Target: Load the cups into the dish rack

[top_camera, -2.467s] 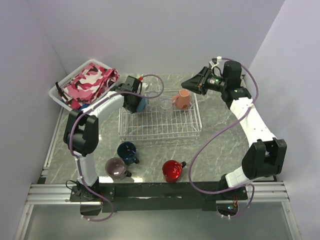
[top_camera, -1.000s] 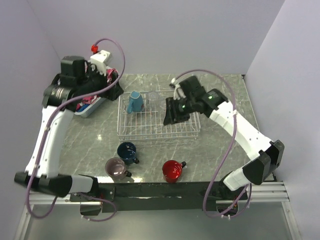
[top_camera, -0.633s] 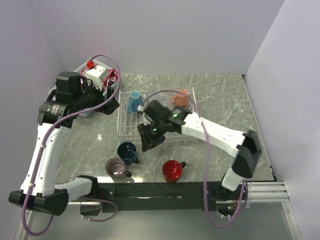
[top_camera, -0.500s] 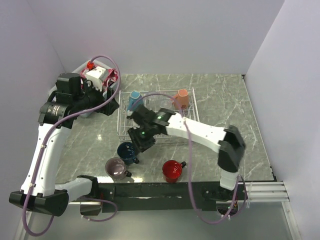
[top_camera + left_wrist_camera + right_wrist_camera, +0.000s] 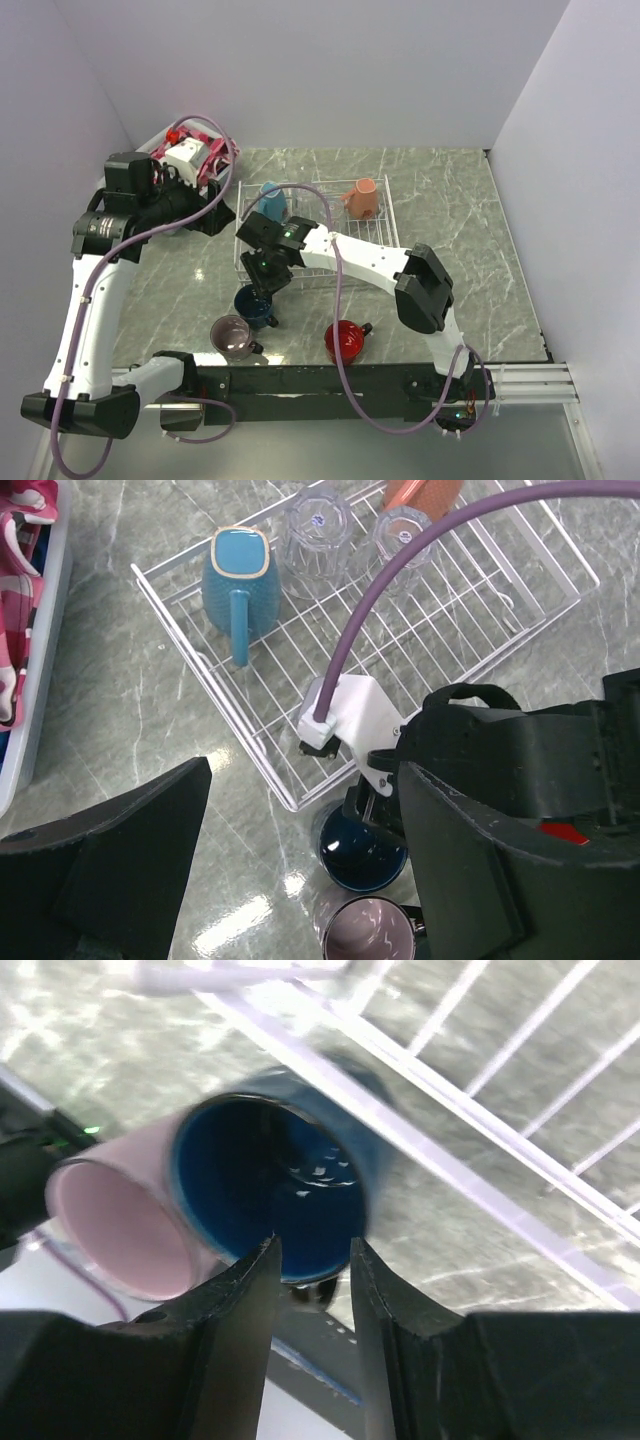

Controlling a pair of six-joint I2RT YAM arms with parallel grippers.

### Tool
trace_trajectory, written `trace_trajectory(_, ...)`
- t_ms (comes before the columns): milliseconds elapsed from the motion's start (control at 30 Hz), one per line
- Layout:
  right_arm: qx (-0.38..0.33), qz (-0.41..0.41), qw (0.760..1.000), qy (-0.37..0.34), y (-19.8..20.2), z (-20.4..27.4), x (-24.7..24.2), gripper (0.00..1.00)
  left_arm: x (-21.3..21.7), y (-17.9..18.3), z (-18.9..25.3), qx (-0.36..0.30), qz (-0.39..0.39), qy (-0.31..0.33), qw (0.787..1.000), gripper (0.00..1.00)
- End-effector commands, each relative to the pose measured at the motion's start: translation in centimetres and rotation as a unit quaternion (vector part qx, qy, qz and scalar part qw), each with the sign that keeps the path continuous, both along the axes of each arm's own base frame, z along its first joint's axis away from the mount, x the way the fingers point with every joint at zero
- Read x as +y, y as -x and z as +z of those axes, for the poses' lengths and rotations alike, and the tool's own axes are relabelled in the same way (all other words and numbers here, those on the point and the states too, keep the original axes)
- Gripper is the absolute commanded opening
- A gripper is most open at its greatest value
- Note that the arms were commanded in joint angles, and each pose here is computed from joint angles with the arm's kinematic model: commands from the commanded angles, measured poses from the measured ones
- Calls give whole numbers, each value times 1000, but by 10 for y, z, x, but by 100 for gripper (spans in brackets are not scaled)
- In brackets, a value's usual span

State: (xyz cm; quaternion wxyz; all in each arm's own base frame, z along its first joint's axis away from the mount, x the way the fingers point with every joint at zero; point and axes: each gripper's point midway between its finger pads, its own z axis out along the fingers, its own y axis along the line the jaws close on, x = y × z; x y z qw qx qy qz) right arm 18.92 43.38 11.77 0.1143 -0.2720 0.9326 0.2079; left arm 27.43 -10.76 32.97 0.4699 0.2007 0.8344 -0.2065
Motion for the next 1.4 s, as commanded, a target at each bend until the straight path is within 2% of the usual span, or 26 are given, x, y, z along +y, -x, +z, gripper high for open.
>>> trace_trajectory(0, -33, -23, 999, 16, -6, 3, -18, 41, 0, 8, 13, -26, -16, 3, 1000, 82)
trace_trajectory(167, -28, -33, 999, 23, -1, -10, -26, 41, 2, 10, 17, -28, -13, 4, 1000, 82)
trace_trajectory(567, -20, -24, 999, 14, 1, -27, -6, 40, 3, 16, 22, -30, -8, 13, 999, 82)
trace_trajectory(733, -15, -12, 999, 40, 6, -51, -4, 39, 1, 20, 31, -36, -10, 22, 999, 82)
trace_trajectory(833, -14, -6, 998, 59, 12, -66, -10, 37, 0, 21, 40, -42, -13, 25, 999, 83)
trace_trajectory(933, -15, -7, 998, 65, 15, -69, -16, 32, 1, 21, 46, -44, -13, 23, 999, 84)
trace_trajectory(967, -15, -7, 998, 66, 15, -70, -19, 28, 0, 21, 48, -45, -14, 25, 999, 84)
trace_trajectory(1033, -20, -7, 998, 61, 14, -62, -20, 17, 0, 22, 51, -48, -15, 26, 998, 84)
trace_trajectory(1067, -22, -6, 998, 60, 15, -56, -20, 6, 0, 22, 53, -49, -14, 26, 998, 85)
trace_trajectory(1100, -26, -7, 998, 58, 14, -49, -21, 0, -1, 21, 54, -48, -14, 28, 998, 85)
trace_trajectory(1200, -48, -12, 998, 38, 12, -14, -25, 0, -3, 18, 64, -57, -18, 35, 998, 85)
trace_trajectory(1367, -100, -35, 994, -32, 6, 94, -41, 0, -9, 12, 96, -93, -26, 55, 994, 86)
